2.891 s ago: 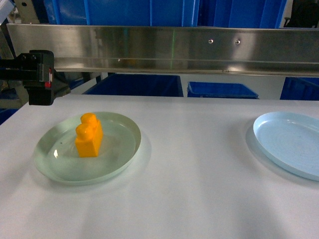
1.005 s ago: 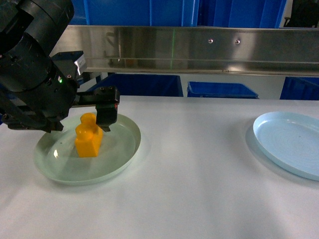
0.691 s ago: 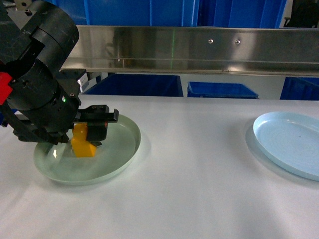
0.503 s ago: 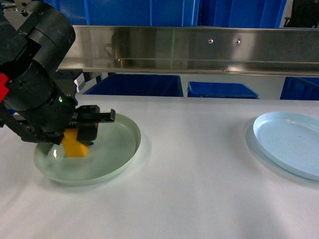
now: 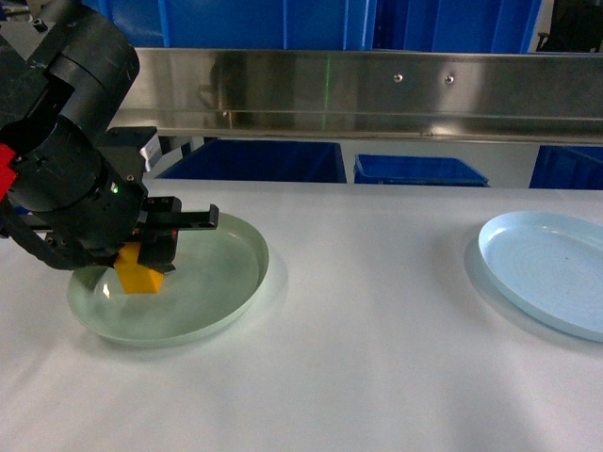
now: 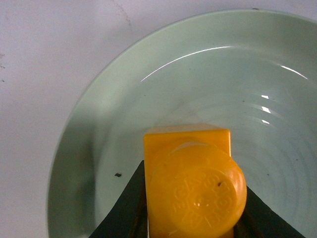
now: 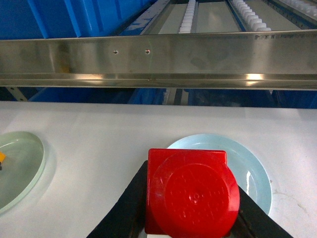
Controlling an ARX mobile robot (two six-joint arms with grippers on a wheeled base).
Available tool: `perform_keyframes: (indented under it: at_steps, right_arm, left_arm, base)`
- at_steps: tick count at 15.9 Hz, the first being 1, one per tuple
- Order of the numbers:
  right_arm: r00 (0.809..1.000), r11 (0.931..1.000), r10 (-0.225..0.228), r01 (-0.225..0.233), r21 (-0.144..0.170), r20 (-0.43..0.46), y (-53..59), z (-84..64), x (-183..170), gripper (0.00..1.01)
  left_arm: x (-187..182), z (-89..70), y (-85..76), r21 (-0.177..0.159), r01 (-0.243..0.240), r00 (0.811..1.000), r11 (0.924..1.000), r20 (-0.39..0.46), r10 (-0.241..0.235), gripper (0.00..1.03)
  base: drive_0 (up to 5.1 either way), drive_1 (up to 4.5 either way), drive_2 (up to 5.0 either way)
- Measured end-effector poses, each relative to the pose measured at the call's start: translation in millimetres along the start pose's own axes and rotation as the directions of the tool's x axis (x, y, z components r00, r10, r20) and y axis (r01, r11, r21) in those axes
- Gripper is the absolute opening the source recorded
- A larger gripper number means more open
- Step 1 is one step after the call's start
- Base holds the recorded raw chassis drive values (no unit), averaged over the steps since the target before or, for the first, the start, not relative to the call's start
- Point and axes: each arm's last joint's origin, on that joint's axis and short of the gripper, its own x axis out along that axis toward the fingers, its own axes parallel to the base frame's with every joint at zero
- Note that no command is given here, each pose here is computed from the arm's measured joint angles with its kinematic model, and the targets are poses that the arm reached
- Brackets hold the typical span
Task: Sort and place red and yellow blocks in left bins
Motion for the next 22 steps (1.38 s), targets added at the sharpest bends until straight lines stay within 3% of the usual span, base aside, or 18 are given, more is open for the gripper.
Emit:
perform_keyframes:
  at_steps: [1,2,3,4,6,8,11,15,22]
  right_arm:
    - [1.000,1.0000,0.000,0.000,0.000,0.000,0.0,0.0,0,0.28]
    - [1.000,1.0000,0.000,0.000,0.000,0.000,0.0,0.0,0,0.28]
    - [1.000,1.0000,0.000,0.000,0.000,0.000,0.0,0.0,0,0.28]
    - [1.000,1.0000,0.000,0.000,0.000,0.000,0.0,0.0,0,0.28]
    - [1.000,1.0000,0.000,0.000,0.000,0.000,0.0,0.0,0,0.28]
    - [1.000,1.0000,0.000,0.000,0.000,0.000,0.0,0.0,0,0.28]
    - [1.000,1.0000,0.000,0.000,0.000,0.000,0.0,0.0,0,0.28]
    - [1.000,1.0000,0.000,0.000,0.000,0.000,0.0,0.0,0,0.28]
    - [1.000,1.0000,0.000,0.000,0.000,0.000,0.0,-0.1,0,0.28]
  left_arm:
    - [-17,5.4,9.7,0.028,0.048,0.993,0.9985,0.103,-0.051,0.29]
    - [-56,22.4,36.7,0.078,0.077,0.950,0.9939,0.297,-0.097,0.29]
    - [-101,18.4,54.7,0.132,0.100,0.906,0.9862,0.398,-0.145,0.29]
    - [-122,11.0,53.9,0.148,0.105,0.877,0.9834,0.452,-0.162,0.29]
    - [-136,3.1,55.2,0.143,0.091,0.862,0.9856,0.485,-0.150,0.29]
    - [-148,-7.0,61.4,0.118,0.066,0.854,0.9909,0.507,-0.117,0.29]
    - [-158,-26.1,80.7,0.076,0.034,0.862,0.9966,0.502,-0.067,0.29]
    - [-167,-28.6,89.1,0.081,0.019,0.846,0.9966,0.530,-0.059,0.29]
    - [-157,-30.4,81.2,0.118,0.072,0.868,0.9904,0.482,-0.120,0.28]
  base:
    - [0.0,0.00,0.0]
    - [0.0,0.00,0.0]
    - [0.0,0.00,0.0]
    - [0.0,0.00,0.0]
    - [0.0,0.00,0.0]
    - [0.0,0.00,0.0]
    - [0.0,0.00,0.0]
    - [0.0,0.00,0.0]
    - [0.0,0.00,0.0]
